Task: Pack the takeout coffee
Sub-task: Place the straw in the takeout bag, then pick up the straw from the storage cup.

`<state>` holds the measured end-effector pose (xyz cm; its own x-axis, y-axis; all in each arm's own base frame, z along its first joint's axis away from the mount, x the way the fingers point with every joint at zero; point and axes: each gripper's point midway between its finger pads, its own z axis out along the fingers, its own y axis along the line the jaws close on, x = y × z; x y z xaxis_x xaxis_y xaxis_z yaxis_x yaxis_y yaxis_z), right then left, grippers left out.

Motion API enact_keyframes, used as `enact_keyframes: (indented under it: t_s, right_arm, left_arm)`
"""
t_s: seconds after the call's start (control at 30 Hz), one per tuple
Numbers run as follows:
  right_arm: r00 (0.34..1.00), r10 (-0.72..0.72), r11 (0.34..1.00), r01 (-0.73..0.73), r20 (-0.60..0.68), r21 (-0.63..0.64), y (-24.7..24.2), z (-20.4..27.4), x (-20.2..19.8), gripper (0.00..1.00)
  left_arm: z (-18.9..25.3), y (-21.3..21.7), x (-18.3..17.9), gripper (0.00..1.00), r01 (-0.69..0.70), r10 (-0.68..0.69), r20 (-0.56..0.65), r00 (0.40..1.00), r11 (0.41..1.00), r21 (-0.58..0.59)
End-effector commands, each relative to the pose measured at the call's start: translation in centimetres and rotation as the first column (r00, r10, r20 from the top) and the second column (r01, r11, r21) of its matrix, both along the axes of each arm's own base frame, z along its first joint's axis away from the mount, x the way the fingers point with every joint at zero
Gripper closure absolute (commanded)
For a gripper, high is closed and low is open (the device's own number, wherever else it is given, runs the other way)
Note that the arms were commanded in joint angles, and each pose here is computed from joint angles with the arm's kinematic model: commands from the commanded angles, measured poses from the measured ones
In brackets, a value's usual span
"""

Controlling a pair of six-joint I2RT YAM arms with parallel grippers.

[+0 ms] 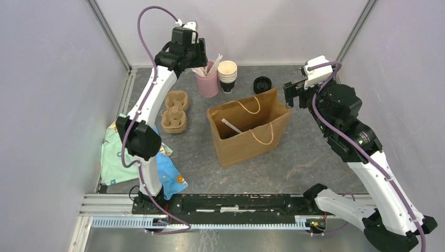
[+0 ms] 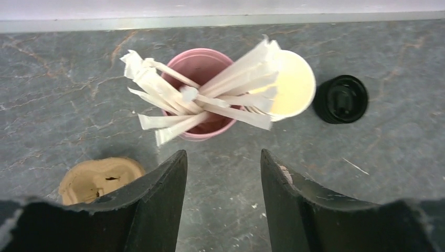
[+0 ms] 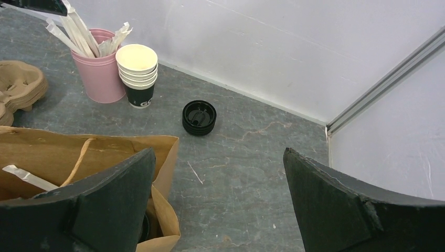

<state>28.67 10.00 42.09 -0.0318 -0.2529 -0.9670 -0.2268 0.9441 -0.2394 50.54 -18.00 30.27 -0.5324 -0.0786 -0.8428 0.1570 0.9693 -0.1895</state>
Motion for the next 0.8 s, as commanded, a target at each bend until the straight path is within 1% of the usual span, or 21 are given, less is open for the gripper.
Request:
enact_keyframes:
  t_s: [0.0,0.1,0.3,0.37,0.57,0.77]
  right_arm:
    - [0.999,-0.028,1.0,0.028,0.032,-0.007,-0.8,0.8,-0.3,0.02]
    - [0.999,-0.026,1.0,0.027,0.031,-0.009,-0.8,1.0,-0.3,0.02]
    - [0.999,-0.038,0.999,0.039,0.034,-0.015,-1.1,1.1,-0.3,0.02]
    - [0.999,-0.032,0.999,0.032,0.029,-0.016,-0.9,0.9,-0.2,0.02]
    - [0.999,-0.025,1.0,0.025,0.029,-0.015,-0.7,1.2,-0.1,0.02]
    - [0.999,-0.023,1.0,0.023,0.027,-0.015,-0.6,1.2,-0.1,0.02]
  left_arm:
    - [1.2,1.2,2.7,0.42,-0.084,0.085,0.049,0.995,0.996,-0.03]
    - [-0.4,1.0,4.0,0.46,-0.09,0.091,0.028,0.995,0.996,-0.023]
    - [-2.1,1.9,5.9,0.45,-0.118,0.117,0.036,0.993,0.992,0.053]
    - [-2.8,1.6,6.4,0.47,-0.093,0.091,0.028,0.995,0.994,0.055]
    - [-4.4,1.3,7.5,0.65,-0.08,0.079,0.016,0.997,0.994,0.069]
    - [-5.1,1.6,7.9,0.67,-0.081,0.079,0.018,0.997,0.991,0.103]
